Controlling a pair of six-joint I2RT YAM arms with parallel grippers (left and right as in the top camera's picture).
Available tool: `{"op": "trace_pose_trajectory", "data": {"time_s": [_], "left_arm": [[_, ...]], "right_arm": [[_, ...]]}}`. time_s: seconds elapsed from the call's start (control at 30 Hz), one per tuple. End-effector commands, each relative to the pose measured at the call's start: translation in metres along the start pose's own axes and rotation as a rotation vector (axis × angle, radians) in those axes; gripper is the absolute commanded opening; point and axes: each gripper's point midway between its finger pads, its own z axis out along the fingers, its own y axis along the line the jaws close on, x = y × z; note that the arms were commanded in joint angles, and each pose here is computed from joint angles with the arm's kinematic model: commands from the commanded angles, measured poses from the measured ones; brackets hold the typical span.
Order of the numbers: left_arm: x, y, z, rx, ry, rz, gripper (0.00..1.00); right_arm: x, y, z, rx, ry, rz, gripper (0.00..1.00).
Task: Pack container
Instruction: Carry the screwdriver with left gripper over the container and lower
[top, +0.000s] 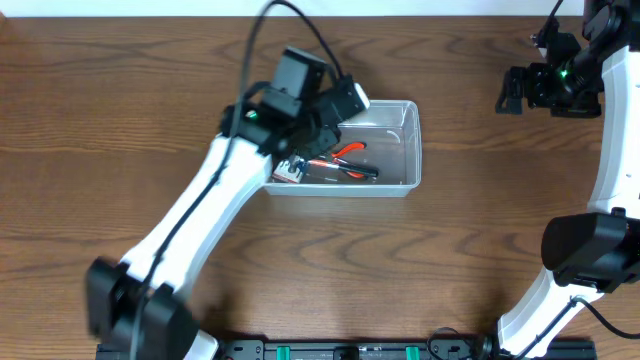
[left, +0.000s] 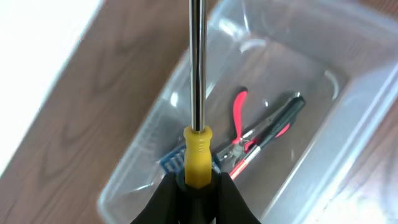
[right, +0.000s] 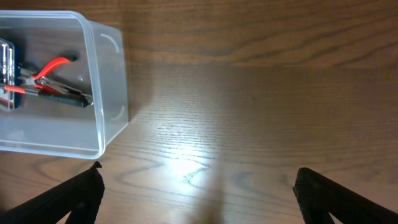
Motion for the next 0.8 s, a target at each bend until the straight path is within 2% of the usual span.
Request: {"op": "trace_pose_trajectory", "data": {"time_s": [0.0, 0.13, 0.43, 0.53, 0.63, 0.67, 0.7, 0.77], "left_arm": [[0.02, -0.005, 0.039, 0.045, 0.092, 0.048, 0.06], [0.038, -0.013, 0.067, 0.094, 0.16, 0.039, 0.06], [0.065, -0.023, 0.086, 0.152, 0.248, 0.018, 0.06], [0.076, -0.023, 0.094, 0.165, 0.282, -0.023, 0.17], [0.081, -0.023, 0.099, 0.171, 0.295, -0.036, 0.17], [0.081, -0.024, 0.099, 0.171, 0.296, -0.036, 0.28], [0.081, -0.023, 0.1, 0.17, 0.294, -0.036, 0.34], [0.08, -0.022, 0.101, 0.167, 0.289, -0.035, 0.41]], "right_arm": [[0.001, 0.007, -0.011, -0.017, -0.032, -0.007, 0.99], [0.001, 0.007, -0.011, -0.016, -0.032, -0.008, 0.99], [0.001, 0.007, -0.011, -0.016, -0.032, -0.016, 0.99], [0.001, 0.007, -0.011, -0.016, -0.031, -0.016, 0.99], [0.001, 0.007, -0.011, -0.016, -0.031, -0.019, 0.99], [0.001, 0.007, -0.011, -0.016, -0.031, -0.019, 0.99], [0.001, 0.007, -0.011, -0.016, -0.031, -0.02, 0.99], [0.001, 0.007, -0.011, -0.016, -0.032, -0.023, 0.99]]}}
